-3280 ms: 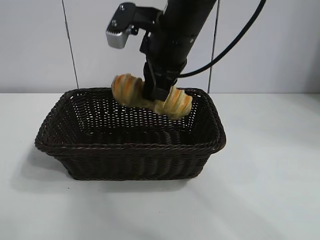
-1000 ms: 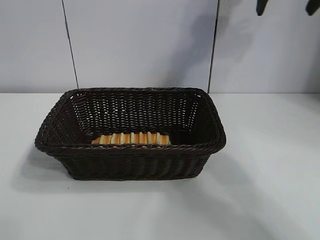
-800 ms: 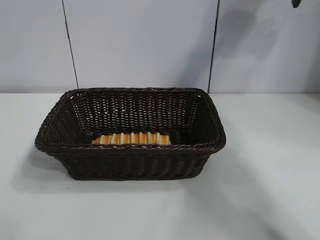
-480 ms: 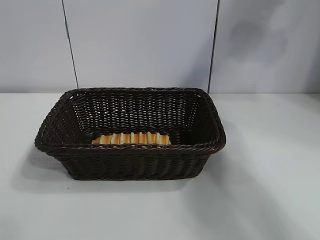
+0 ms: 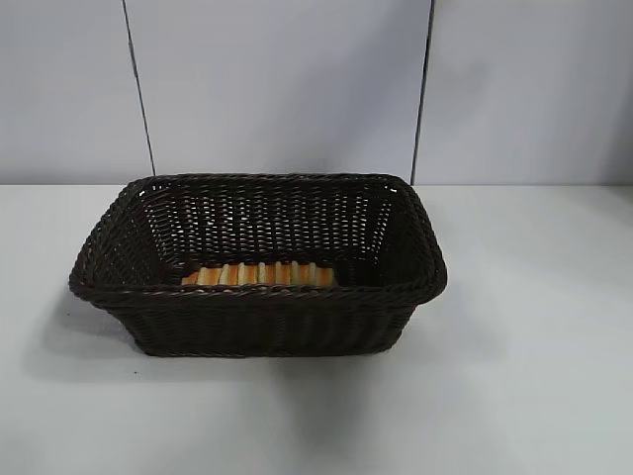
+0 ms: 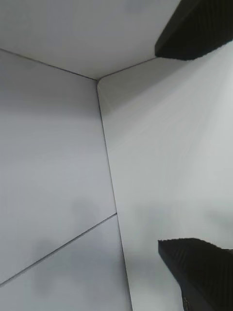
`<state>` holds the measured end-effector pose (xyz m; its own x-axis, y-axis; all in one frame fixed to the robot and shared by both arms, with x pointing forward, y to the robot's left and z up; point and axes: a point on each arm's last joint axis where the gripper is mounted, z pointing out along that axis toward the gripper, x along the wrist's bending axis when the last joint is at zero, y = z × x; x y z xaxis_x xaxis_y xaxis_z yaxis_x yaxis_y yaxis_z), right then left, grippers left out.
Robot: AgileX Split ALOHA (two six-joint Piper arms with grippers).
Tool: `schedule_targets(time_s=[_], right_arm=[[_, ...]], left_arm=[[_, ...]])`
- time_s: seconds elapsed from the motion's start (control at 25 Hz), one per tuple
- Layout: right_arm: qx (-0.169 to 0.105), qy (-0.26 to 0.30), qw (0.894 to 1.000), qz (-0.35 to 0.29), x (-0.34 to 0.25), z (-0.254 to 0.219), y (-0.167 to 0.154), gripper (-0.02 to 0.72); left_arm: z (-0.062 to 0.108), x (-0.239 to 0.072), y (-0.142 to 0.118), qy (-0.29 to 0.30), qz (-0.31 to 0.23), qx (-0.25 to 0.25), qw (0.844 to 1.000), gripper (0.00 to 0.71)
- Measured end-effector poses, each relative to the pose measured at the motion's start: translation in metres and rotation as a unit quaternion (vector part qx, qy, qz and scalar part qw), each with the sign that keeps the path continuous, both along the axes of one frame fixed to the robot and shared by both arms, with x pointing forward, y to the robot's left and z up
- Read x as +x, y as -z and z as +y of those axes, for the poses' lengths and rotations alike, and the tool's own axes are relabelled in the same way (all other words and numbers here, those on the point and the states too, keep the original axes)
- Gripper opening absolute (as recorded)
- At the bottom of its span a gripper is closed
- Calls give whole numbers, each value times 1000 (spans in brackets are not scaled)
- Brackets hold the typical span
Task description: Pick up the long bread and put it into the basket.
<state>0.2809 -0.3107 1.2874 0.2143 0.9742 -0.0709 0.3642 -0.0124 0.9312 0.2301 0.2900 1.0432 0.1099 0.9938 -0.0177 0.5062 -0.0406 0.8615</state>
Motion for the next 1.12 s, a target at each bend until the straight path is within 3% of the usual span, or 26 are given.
schedule_targets(time_s=[0.16,0.88,1.12], right_arm=[[-19,28,999,-13,-46,4,36,694],[28,-50,998,-4,-83,9,183,694],[49,-62,995,61,-60,11,231,694]], left_arm=[[0,0,0,0,0,0,1000,695],[0,0,0,0,0,0,1000,695],[0,0,0,0,0,0,1000,695]])
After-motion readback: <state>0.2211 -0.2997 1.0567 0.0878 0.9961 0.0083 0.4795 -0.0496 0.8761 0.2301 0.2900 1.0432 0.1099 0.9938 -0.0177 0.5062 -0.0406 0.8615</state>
